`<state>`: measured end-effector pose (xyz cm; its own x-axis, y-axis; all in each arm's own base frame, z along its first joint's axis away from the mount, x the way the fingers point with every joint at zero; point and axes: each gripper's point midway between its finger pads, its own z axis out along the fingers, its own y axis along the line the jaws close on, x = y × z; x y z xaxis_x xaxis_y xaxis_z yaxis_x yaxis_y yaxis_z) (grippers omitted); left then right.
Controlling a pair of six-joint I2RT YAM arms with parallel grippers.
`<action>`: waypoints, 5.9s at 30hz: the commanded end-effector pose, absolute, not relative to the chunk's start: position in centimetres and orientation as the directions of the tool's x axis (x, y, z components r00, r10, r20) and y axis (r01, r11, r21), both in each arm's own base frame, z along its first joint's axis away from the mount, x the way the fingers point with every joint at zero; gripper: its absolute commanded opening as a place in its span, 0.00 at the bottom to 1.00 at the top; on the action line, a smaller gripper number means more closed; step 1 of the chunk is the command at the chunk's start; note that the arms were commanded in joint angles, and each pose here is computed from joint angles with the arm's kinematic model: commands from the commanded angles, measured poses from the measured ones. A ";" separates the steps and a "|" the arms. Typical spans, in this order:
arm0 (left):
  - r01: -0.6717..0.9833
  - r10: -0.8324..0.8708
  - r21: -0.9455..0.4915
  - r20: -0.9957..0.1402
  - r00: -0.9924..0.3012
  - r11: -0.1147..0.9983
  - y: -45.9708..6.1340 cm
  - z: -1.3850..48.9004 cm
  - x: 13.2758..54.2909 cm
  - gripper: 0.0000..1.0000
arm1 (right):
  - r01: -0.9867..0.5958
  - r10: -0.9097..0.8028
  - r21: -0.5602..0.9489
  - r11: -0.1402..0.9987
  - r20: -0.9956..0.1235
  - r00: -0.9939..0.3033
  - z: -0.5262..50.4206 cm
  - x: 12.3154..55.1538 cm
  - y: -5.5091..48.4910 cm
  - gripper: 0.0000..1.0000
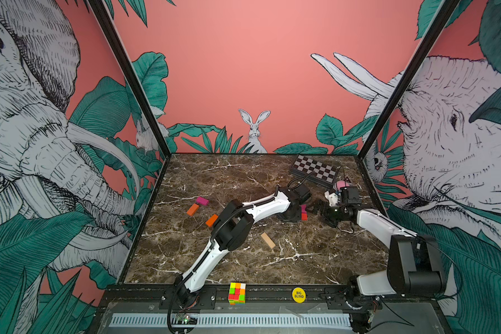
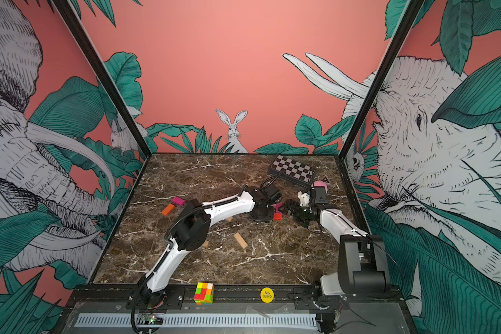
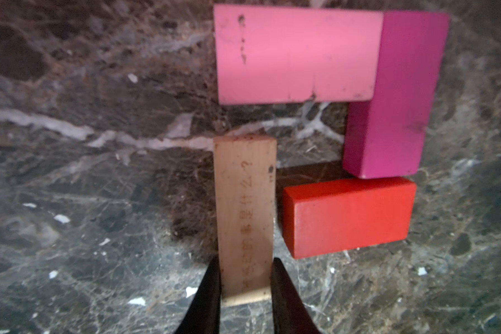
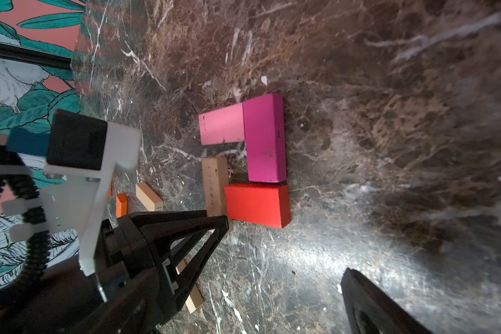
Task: Assemble the letter p with building blocks
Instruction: Adjust the building block at the center of the board.
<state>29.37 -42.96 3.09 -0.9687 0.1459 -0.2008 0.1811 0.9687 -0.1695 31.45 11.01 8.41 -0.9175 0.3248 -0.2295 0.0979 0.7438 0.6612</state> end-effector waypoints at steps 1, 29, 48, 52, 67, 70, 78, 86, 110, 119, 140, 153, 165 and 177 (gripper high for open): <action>0.146 0.132 -0.081 -0.157 -0.979 0.986 -41.1 1.3 29.0 0.10 | 0.080 0.326 0.670 0.738 -0.250 -0.912 8.9 31.4 11.0 0.99; 0.144 0.129 -0.085 -0.164 -0.978 0.986 -41.3 1.6 29.9 0.10 | 0.079 0.326 0.676 0.732 -0.246 -0.913 8.8 31.5 11.1 0.99; 0.142 0.128 -0.094 -0.147 -0.981 0.985 -41.1 1.5 29.6 0.19 | 0.084 0.328 0.677 0.731 -0.240 -0.914 8.6 31.5 11.1 0.99; 0.145 0.130 -0.096 -0.145 -0.981 0.985 -41.1 1.6 29.5 0.26 | 0.082 0.327 0.678 0.731 -0.242 -0.914 8.6 31.5 11.2 0.99; 0.152 0.137 -0.096 -0.152 -0.979 0.984 -40.9 2.4 29.1 0.44 | 0.084 0.324 0.670 0.738 -0.243 -0.914 8.7 31.4 11.0 0.99; 0.154 0.138 -0.095 -0.161 -0.977 0.983 -40.7 3.0 29.1 0.45 | 0.082 0.324 0.670 0.738 -0.245 -0.914 8.8 31.4 11.0 0.99; 0.167 0.143 -0.118 -0.190 -0.971 0.979 -39.9 5.5 28.5 0.47 | 0.084 0.323 0.664 0.743 -0.246 -0.914 9.0 31.5 10.9 0.99; 0.228 0.176 -0.167 -0.275 -0.945 0.959 -39.3 9.6 27.8 0.49 | 0.102 0.333 0.669 0.736 -0.228 -0.915 8.6 31.9 10.9 0.99; 0.333 0.284 -0.289 -0.196 -0.938 0.898 -38.7 5.9 30.9 0.28 | 0.163 0.406 0.745 0.647 -0.155 -0.901 6.2 33.8 12.8 0.99; 0.318 0.285 -0.292 -0.150 -0.947 0.902 -38.8 4.0 30.6 0.28 | 0.164 0.397 0.753 0.638 -0.139 -0.907 5.8 33.8 13.5 0.99; 0.302 0.268 -0.330 -0.148 -0.952 0.894 -40.1 3.4 30.5 0.27 | 0.178 0.393 0.769 0.614 -0.102 -0.914 5.0 34.1 14.5 0.98; 0.295 0.254 -0.338 -0.161 -0.954 0.893 -40.8 3.4 31.2 0.27 | 0.179 0.388 0.770 0.612 -0.095 -0.917 4.8 34.3 14.9 0.98; 0.292 0.244 -0.333 -0.180 -0.953 0.897 -41.3 3.6 32.1 0.27 | 0.183 0.382 0.770 0.612 -0.084 -0.920 4.5 34.0 15.0 0.98; 0.298 0.248 -0.329 -0.186 -0.951 0.896 -41.7 3.5 32.6 0.27 | 0.189 0.383 0.768 0.612 -0.079 -0.920 4.4 33.9 15.0 0.99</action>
<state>32.46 -41.62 3.05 -0.9505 0.2525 -0.1809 0.3013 0.8913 -0.3388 34.46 15.01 5.64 -0.9165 0.3821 -0.1187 0.1489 0.6011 0.7852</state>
